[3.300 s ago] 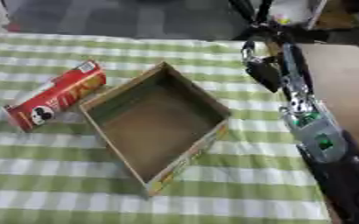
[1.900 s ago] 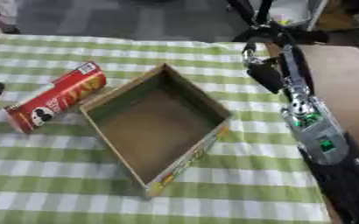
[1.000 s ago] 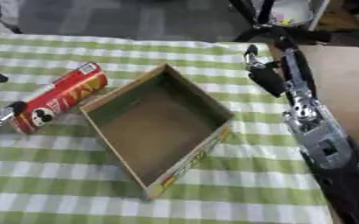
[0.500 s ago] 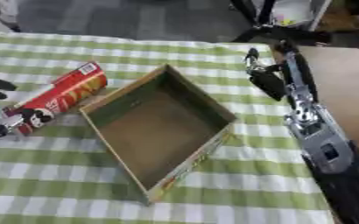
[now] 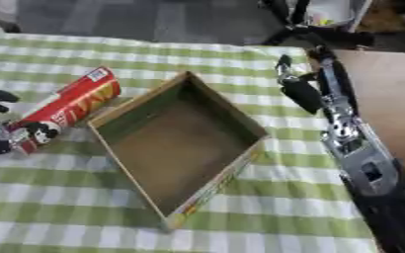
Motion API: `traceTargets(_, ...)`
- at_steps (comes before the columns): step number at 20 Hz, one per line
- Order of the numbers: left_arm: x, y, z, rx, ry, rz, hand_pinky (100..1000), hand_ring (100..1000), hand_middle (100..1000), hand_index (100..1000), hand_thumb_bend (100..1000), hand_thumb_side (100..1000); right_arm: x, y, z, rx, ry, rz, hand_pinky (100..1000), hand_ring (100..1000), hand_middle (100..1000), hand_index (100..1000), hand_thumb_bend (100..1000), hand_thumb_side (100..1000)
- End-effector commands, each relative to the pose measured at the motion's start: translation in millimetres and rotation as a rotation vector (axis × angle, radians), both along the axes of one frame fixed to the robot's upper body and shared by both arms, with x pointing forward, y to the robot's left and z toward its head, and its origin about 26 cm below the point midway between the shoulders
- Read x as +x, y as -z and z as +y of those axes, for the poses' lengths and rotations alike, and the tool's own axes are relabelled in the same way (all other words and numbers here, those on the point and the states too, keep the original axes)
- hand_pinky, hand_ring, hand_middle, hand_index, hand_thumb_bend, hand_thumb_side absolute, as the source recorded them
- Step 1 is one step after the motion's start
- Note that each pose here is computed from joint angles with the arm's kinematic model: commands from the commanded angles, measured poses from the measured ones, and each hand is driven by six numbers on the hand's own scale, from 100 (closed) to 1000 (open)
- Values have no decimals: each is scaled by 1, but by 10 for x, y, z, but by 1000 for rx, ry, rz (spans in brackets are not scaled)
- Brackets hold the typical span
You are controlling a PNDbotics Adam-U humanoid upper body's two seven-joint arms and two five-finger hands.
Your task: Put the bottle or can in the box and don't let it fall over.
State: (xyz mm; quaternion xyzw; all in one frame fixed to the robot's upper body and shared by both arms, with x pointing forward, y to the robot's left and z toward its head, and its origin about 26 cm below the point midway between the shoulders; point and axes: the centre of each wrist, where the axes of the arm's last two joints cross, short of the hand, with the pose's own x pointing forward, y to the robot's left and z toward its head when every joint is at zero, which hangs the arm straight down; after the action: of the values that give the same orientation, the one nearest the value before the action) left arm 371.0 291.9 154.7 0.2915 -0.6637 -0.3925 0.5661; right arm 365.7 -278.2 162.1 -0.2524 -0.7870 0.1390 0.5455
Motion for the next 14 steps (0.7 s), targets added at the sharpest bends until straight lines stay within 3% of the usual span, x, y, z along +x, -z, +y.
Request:
traceTargets(1, 32, -94, 25, 1, -6, -29, 693, 792, 832, 819, 455, 494, 10, -116, -43, -14, 6, -27, 704, 983, 988, 1000, 100, 480)
traceTargets(14, -30, -65, -34, 57, 22, 20, 673, 776, 818, 798, 478, 428, 10, -113, -41, -12, 12, -28, 703, 982, 987, 1000, 100, 478)
